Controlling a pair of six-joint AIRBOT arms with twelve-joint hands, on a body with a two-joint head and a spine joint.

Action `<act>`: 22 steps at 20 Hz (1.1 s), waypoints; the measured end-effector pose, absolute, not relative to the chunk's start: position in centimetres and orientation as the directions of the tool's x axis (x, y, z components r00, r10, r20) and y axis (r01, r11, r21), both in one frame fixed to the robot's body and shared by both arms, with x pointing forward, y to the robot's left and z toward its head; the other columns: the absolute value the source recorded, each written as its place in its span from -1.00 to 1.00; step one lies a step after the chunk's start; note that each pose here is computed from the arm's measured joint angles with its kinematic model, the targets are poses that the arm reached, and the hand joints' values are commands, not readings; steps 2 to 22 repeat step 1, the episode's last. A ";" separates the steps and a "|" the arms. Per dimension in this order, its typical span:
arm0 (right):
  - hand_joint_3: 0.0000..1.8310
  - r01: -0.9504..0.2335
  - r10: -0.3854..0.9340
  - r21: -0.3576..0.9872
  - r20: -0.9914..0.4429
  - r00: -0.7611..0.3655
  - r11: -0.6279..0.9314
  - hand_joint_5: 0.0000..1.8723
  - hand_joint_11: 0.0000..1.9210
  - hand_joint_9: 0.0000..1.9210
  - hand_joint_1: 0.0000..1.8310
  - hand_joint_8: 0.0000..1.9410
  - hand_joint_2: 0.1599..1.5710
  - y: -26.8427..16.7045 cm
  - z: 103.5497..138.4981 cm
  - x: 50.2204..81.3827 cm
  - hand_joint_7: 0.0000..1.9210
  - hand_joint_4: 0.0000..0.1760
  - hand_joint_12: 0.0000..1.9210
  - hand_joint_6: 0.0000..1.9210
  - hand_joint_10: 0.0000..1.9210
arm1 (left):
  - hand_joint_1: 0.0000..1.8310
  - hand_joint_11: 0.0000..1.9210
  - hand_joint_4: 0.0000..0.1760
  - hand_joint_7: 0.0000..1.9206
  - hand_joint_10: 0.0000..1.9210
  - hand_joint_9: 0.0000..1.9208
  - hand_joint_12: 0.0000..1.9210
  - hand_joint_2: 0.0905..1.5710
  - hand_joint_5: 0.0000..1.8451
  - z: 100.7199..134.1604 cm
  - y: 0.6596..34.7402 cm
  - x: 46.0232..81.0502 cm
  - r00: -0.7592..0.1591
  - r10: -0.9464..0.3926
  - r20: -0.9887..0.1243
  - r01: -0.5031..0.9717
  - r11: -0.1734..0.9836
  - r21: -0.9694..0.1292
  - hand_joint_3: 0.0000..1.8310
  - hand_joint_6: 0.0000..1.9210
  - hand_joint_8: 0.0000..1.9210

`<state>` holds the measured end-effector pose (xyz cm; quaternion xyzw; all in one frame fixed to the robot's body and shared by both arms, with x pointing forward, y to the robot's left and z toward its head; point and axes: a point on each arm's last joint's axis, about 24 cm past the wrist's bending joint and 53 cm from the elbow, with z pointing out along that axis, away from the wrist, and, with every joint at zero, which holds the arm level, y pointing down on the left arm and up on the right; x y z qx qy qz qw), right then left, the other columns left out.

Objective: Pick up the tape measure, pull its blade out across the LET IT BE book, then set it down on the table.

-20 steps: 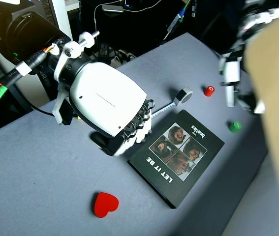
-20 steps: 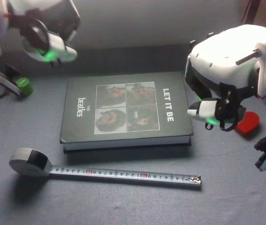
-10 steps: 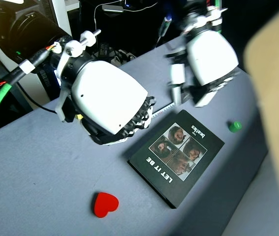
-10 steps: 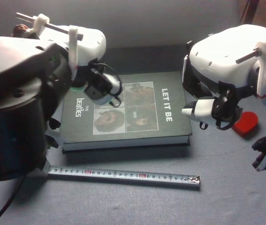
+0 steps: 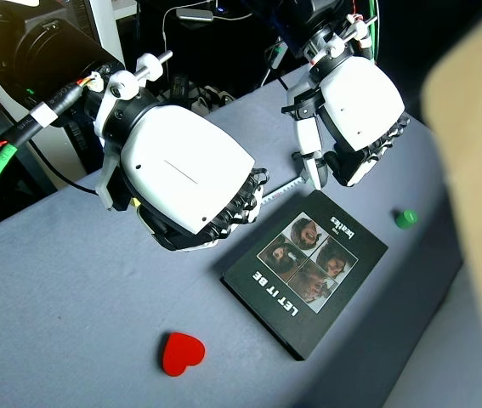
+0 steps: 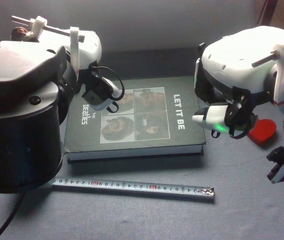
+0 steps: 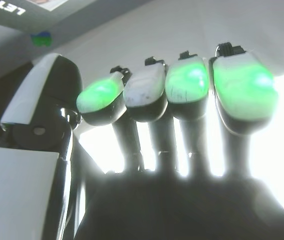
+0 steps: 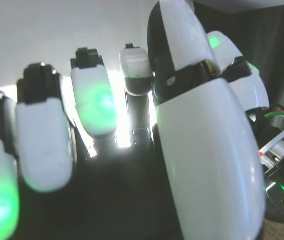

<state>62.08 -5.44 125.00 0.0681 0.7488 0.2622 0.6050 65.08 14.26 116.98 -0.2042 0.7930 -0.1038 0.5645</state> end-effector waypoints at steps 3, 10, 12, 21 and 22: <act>-1.00 -0.213 0.421 0.477 -0.869 -0.261 0.853 0.44 1.00 0.88 0.11 1.00 0.62 -5.5 124.9 62.1 0.65 1.00 1.00 1.00 1.00 | -0.18 0.30 -1.00 0.20 1.00 0.24 1.00 0.50 0.14 117.0 14.3 65.1 -0.277 -0.440 -0.854 -0.207 0.895 -0.395 -1.00 1.00 1.00; -1.00 -0.213 0.421 0.477 -0.869 -0.261 0.853 0.44 1.00 0.88 0.11 1.00 0.62 -5.5 124.9 62.1 0.65 1.00 1.00 1.00 1.00 | -0.18 0.30 -1.00 0.20 1.00 0.24 1.00 0.50 0.14 117.0 14.3 65.1 -0.277 -0.440 -0.854 -0.207 0.895 -0.395 -1.00 1.00 1.00; -1.00 -0.213 0.421 0.477 -0.869 -0.261 0.853 0.44 1.00 0.88 0.11 1.00 0.62 -5.5 124.9 62.1 0.65 1.00 1.00 1.00 1.00 | -0.18 0.30 -1.00 0.20 1.00 0.24 1.00 0.50 0.14 117.0 14.3 65.1 -0.277 -0.440 -0.854 -0.207 0.895 -0.395 -1.00 1.00 1.00; -1.00 -0.213 0.421 0.477 -0.869 -0.261 0.853 0.44 1.00 0.88 0.11 1.00 0.62 -5.5 124.9 62.1 0.65 1.00 1.00 1.00 1.00 | -0.18 0.30 -1.00 0.20 1.00 0.24 1.00 0.50 0.14 117.0 14.3 65.1 -0.277 -0.440 -0.854 -0.207 0.895 -0.395 -1.00 1.00 1.00; -1.00 -0.213 0.421 0.477 -0.869 -0.261 0.853 0.44 1.00 0.88 0.11 1.00 0.62 -5.5 124.9 62.1 0.65 1.00 1.00 1.00 1.00 | -0.18 0.30 -1.00 0.20 1.00 0.24 1.00 0.50 0.14 117.0 14.3 65.1 -0.277 -0.440 -0.854 -0.207 0.895 -0.395 -1.00 1.00 1.00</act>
